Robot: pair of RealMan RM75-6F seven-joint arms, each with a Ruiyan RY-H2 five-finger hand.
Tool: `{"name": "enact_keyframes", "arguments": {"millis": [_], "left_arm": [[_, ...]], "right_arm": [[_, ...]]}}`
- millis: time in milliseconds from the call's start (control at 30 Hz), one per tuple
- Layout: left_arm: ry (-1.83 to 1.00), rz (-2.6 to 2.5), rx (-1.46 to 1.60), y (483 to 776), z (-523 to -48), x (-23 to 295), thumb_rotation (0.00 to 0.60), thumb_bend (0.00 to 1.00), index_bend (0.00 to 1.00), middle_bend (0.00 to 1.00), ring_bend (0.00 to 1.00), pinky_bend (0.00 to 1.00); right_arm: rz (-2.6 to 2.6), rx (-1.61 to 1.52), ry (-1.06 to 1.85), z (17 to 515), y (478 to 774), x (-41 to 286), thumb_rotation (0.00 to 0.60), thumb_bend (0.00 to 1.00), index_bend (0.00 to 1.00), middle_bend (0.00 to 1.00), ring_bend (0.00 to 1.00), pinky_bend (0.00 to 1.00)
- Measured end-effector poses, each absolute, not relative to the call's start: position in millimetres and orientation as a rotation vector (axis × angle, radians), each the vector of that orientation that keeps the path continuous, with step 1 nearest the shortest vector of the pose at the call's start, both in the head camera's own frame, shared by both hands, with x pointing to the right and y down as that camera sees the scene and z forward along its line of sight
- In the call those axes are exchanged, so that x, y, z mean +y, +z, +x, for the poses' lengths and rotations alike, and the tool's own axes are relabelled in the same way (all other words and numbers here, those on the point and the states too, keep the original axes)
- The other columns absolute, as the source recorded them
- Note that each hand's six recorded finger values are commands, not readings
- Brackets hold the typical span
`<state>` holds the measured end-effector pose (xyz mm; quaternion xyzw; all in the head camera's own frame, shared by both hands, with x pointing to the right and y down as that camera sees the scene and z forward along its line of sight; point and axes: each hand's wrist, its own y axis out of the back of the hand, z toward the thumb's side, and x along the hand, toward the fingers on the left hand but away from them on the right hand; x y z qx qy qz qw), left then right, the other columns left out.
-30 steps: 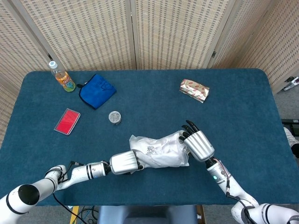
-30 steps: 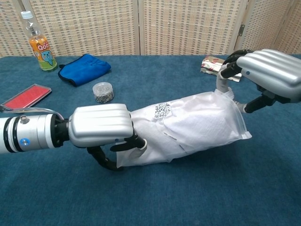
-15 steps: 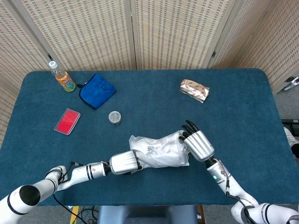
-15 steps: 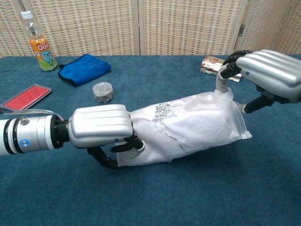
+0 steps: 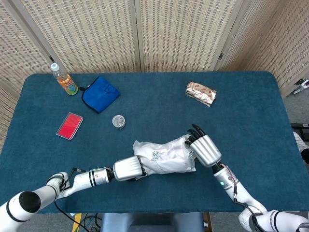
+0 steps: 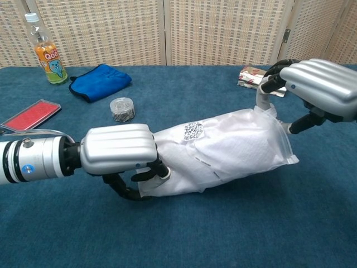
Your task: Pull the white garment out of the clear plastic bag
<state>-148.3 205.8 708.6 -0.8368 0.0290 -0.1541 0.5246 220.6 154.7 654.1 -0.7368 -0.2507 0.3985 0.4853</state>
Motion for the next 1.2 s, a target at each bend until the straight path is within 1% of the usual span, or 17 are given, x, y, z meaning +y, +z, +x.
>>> {"name": "enact_keyframes", "arguments": {"millis": [100,367,800,1200], "left_arm": [[-0.368,-2.008,0.073,708,-148,205,0.6,0.45,0.66,0.76,0.79,0.78],[-0.366,-2.009,0.085,706,-148,205,0.6,0.49,0.66,0.75,0.79,0.78],[-0.402,-2.004,0.077,711,-156,204,0.6,0.5,0.66,0.75,0.79,0.78],[-0.503,-1.987,0.096,716,-186,191,0.6,0.5,0.65,0.75,0.79,0.78]], "right_arm": [[-1.793,-0.612,0.97,221,654,154,0.6,0.63,0.82,0.42,0.22,0.15],[-1.792,-0.613,0.973,222,654,153,0.6,0.63,0.82,0.42,0.22,0.15],[-1.791,-0.631,0.959,224,647,150,0.6,0.63,0.82,0.42,0.22,0.15],[-1.778,-0.657,0.941,230,632,144,0.6,0.63,0.84,0.43,0.22,0.15]]}}
